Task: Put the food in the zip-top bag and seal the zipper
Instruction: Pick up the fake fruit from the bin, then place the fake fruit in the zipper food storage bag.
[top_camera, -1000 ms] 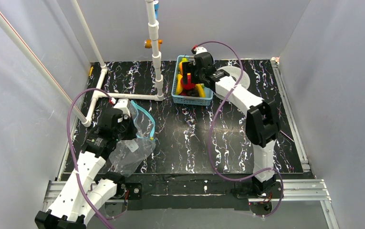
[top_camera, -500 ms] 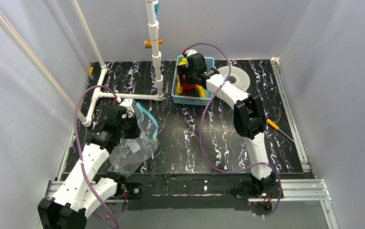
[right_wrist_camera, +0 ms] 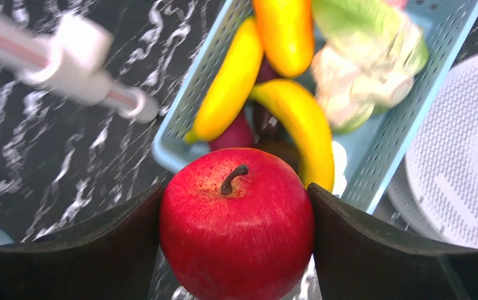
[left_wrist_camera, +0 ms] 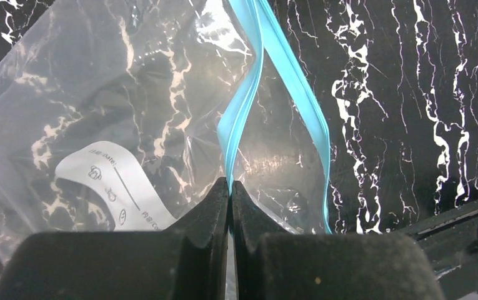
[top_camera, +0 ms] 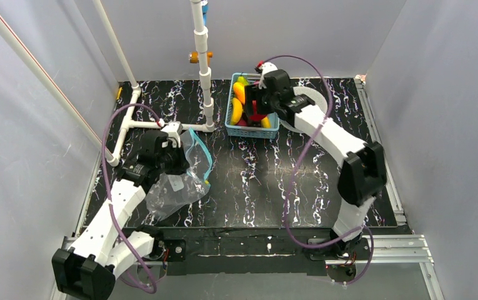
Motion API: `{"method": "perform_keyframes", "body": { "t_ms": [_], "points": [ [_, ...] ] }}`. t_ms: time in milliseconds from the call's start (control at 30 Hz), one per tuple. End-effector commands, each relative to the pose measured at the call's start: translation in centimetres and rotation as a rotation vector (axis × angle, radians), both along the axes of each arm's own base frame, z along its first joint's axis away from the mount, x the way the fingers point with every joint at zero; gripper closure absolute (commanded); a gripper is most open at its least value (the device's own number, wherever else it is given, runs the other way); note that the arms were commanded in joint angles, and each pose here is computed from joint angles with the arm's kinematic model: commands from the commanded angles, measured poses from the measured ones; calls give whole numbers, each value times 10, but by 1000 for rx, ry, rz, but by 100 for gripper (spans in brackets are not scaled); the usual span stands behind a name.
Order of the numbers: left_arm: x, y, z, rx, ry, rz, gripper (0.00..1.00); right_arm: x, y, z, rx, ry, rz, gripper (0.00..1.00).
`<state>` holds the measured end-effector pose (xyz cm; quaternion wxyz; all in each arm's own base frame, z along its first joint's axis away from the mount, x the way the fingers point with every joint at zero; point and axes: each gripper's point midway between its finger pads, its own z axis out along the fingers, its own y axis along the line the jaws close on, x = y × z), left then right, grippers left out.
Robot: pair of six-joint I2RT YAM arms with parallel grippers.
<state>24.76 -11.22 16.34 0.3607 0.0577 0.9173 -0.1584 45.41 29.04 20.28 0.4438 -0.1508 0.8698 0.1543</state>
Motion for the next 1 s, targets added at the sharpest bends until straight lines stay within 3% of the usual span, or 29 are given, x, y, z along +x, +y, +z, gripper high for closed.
{"method": "perform_keyframes", "body": {
  "t_ms": [0,333,467,700,967],
  "points": [
    [-10,0,5,-28,-70,-13,100,-51,12,39,228,25,89,76],
    [-18,2,7,45,-84,-66,100,-176,88,78,541,189,442,76],
    [-24,0,15,67,-141,-90,100,-216,124,90,571,207,587,75],
    [-28,-4,28,54,-217,-117,100,-245,159,57,617,332,663,75],
    [-31,-5,36,36,-269,-126,100,-237,168,17,554,379,610,73]
  ]
}}
